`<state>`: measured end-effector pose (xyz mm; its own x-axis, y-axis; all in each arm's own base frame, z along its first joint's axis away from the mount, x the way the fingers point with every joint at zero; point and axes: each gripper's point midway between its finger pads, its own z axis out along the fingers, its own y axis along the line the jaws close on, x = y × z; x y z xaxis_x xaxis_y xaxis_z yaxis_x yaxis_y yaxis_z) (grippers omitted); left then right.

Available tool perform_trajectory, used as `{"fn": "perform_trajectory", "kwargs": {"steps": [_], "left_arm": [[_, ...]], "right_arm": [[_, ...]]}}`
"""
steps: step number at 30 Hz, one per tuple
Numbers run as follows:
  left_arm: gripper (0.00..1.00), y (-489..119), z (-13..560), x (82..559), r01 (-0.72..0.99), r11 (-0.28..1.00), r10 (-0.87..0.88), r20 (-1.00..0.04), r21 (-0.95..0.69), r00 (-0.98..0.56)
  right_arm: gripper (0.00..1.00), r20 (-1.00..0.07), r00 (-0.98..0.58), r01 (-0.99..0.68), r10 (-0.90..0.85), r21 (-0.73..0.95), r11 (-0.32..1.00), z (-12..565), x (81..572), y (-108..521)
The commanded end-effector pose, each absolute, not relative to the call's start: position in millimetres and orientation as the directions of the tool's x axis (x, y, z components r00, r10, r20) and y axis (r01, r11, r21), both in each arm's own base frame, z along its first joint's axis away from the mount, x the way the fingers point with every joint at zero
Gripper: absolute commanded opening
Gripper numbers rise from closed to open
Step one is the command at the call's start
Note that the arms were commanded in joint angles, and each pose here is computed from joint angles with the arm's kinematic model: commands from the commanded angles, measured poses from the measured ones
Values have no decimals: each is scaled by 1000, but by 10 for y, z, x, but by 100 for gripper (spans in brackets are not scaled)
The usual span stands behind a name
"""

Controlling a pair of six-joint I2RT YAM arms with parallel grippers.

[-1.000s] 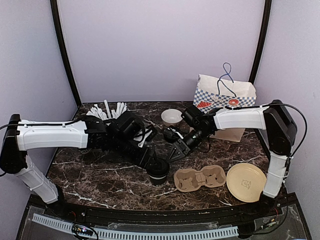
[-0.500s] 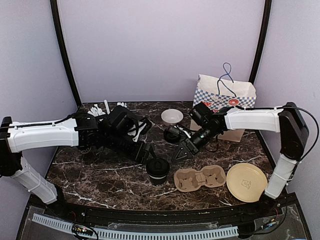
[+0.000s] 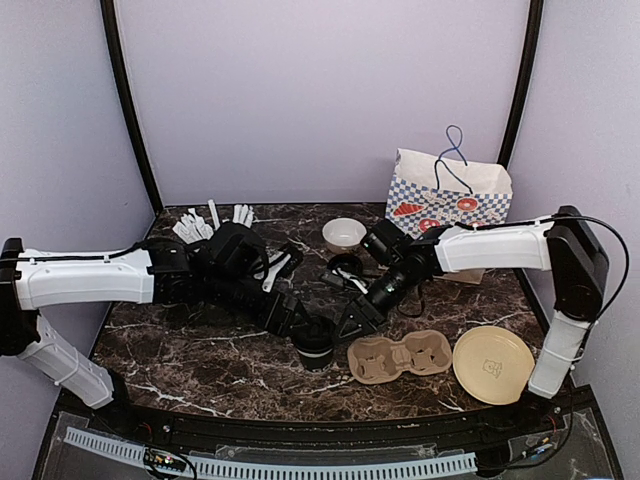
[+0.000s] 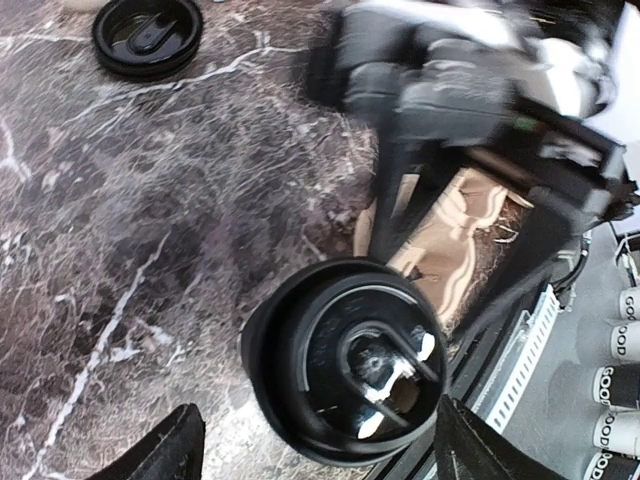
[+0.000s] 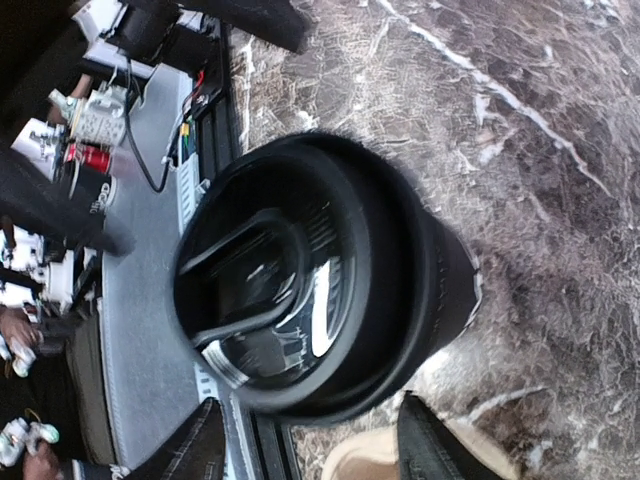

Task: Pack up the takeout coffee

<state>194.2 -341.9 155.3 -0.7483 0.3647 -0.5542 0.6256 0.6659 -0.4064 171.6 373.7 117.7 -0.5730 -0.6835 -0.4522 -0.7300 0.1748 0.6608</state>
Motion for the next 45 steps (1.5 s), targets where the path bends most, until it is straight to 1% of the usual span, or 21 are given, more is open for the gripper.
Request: {"fn": "perform_trajectory", "kwargs": {"steps": [1,3,11,16,20,24,27,28,30,31,35,41,45], "left_arm": [[81,-3463,1555,1858,652,615,374,-564,-444,-736],[80,-3458,1577,1836,647,607,356,-570,-462,-741],[77,-3372,1577,1788,617,622,325,-557,-483,-764],[76,-3344,1693,1826,616,632,306,-579,-470,-756],[78,-3289,1812,1948,603,672,269,-618,-429,-739],[78,-3179,1779,2133,529,746,212,-609,-404,-764],[74,-3163,1729,2273,496,755,168,-604,-429,-779],[71,-3216,1747,2303,502,739,157,-610,-449,-777],[68,-3274,1765,2350,511,719,147,-616,-471,-774],[67,-3301,1802,2384,521,711,144,-627,-472,-766],[63,-3390,1761,2417,544,691,171,-623,-476,-763],[57,-3389,1559,2420,533,707,201,-591,-465,-782],[53,-3345,1452,2389,521,721,215,-568,-456,-795]], "right_arm": [[50,-463,-558,-742,-689,651,164,1216,1806,3839],[47,-458,-566,-747,-686,637,190,1187,1904,3858],[45,-404,-638,-709,-655,640,297,1045,2327,3834],[46,-416,-656,-701,-630,646,303,1109,2463,3827],[52,-434,-645,-704,-629,659,267,1236,2394,3817],[60,-453,-635,-701,-625,679,220,1340,2198,3758],[66,-462,-623,-693,-631,700,172,1362,1975,3782],[70,-463,-616,-693,-637,704,159,1357,1906,3794],[75,-469,-599,-714,-649,680,167,1309,1836,3827],[76,-476,-590,-722,-653,673,162,1309,1812,3846],[76,-450,-605,-698,-657,696,166,1292,1817,3912],[73,-417,-629,-661,-656,730,170,1258,1845,3989],[68,-388,-652,-627,-652,760,175,1215,1855,4044]]}}
